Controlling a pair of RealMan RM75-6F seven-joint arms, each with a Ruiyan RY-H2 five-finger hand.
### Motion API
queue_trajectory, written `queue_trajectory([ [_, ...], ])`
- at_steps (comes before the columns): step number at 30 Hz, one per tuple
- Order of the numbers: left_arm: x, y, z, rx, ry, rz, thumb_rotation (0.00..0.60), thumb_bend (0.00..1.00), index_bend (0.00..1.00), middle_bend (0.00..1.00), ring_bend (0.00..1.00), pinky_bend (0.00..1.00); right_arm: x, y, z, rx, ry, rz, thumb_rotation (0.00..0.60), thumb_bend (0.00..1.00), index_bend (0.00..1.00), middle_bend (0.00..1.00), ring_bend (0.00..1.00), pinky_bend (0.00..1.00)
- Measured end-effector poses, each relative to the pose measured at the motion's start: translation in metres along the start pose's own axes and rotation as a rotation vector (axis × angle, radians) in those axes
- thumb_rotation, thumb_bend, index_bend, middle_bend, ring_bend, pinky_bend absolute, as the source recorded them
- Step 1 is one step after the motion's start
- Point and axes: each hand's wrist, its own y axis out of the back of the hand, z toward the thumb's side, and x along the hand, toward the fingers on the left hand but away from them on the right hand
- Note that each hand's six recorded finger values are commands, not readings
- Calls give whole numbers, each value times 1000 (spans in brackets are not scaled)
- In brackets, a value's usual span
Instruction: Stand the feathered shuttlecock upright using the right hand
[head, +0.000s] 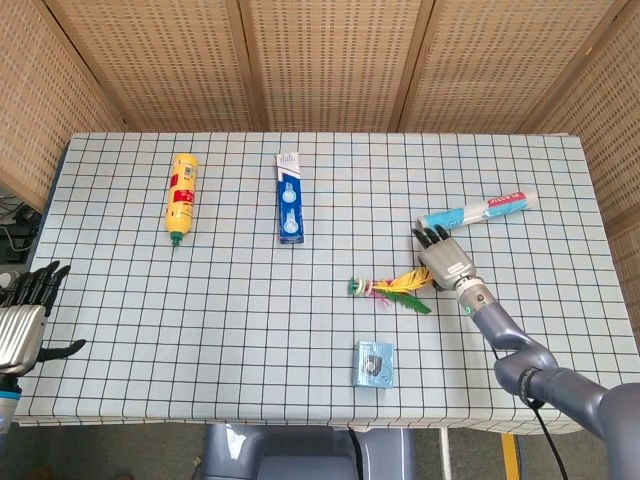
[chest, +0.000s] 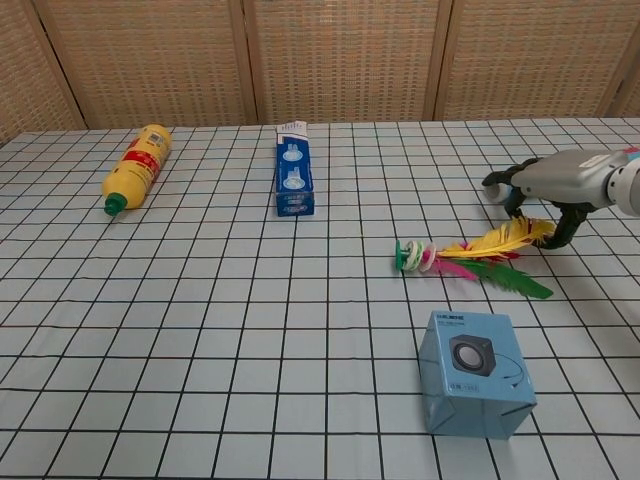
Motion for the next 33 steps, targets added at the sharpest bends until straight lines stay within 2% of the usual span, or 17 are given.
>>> queue_trajectory([
  [7, -1, 0, 3, 0, -12, -4, 600, 0, 0, 0, 0, 0, 14, 19, 10, 13, 39, -51, 600, 599, 774, 5, 0, 0],
  [13, -3, 1, 4, -7, -23, -4, 600, 0, 0, 0, 0, 0, 34, 50, 25, 57, 94, -125, 600, 600, 783, 16, 0, 0],
  [20, -4, 1, 4, -14, -33, -8, 600, 0, 0, 0, 0, 0, 62, 89, 46, 202, 146, -238, 600, 601, 790, 23, 0, 0],
  [27, -6, 3, 3, -19, -41, -6, 600, 0, 0, 0, 0, 0, 80, 112, 64, 347, 166, -348, 600, 603, 792, 38, 0, 0],
  [33, -6, 0, 5, -9, -48, -15, 600, 0, 0, 0, 0, 0, 81, 127, 84, 324, 194, -389, 600, 602, 794, 40, 0, 0],
])
